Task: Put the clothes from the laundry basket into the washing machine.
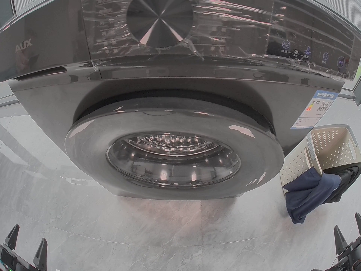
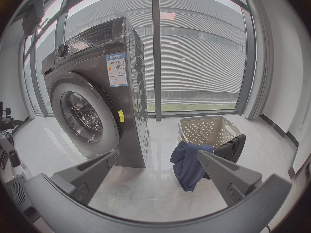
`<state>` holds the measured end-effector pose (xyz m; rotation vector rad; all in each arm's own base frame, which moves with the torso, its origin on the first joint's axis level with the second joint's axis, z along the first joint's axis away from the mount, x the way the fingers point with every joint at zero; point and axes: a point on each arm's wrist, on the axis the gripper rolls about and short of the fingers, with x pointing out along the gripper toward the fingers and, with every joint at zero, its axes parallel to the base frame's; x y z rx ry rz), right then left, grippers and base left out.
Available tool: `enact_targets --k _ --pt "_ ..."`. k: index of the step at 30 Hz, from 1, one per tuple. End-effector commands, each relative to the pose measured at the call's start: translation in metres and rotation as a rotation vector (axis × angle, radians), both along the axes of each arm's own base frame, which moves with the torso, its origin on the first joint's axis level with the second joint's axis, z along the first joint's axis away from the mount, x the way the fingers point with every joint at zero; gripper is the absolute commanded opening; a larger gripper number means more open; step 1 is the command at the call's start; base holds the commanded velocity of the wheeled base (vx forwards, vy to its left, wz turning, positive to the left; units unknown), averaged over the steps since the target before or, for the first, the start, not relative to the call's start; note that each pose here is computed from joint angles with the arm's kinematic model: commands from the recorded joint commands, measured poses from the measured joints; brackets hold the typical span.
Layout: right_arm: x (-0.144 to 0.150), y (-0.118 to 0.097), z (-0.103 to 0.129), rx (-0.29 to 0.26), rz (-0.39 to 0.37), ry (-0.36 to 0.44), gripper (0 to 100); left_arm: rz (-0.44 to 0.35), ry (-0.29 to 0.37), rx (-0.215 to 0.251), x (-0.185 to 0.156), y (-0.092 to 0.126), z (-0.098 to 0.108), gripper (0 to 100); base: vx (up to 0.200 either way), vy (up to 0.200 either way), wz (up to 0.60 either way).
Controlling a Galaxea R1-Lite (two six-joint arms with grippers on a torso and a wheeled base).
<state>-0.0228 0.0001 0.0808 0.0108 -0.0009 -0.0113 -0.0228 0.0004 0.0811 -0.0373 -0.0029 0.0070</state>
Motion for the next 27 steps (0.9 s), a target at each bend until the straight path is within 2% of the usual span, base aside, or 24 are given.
enact_targets --k 1,5,11,24,27 --pt "0.0000 0.0000 -0.0053 0.000 0.001 0.001 100 -0.001 0.001 -0.001 0.0001 0.0000 -0.0048 100 0.000 0.000 0.00" --pt "0.0000 0.0000 -0.0053 0.000 0.001 0.001 100 -0.001 0.001 0.000 0.0001 0.0000 -0.0048 100 0.000 0.000 0.00" --pt "0.0000 0.0000 -0.0053 0.000 0.001 0.001 100 -0.001 0.001 -0.001 0.0001 0.0000 -0.0048 100 0.200 0.000 0.00" --pt "0.0000 0.0001 -0.0053 -0.005 -0.003 0.001 100 0.001 0.001 -0.001 0.0001 0.0000 -0.0048 100 0.000 0.000 0.00" --pt "0.0000 0.0001 -0.0053 -0.005 0.001 0.001 100 -0.001 0.001 -0.001 0.0001 0.0000 -0.0048 100 0.000 0.200 0.00"
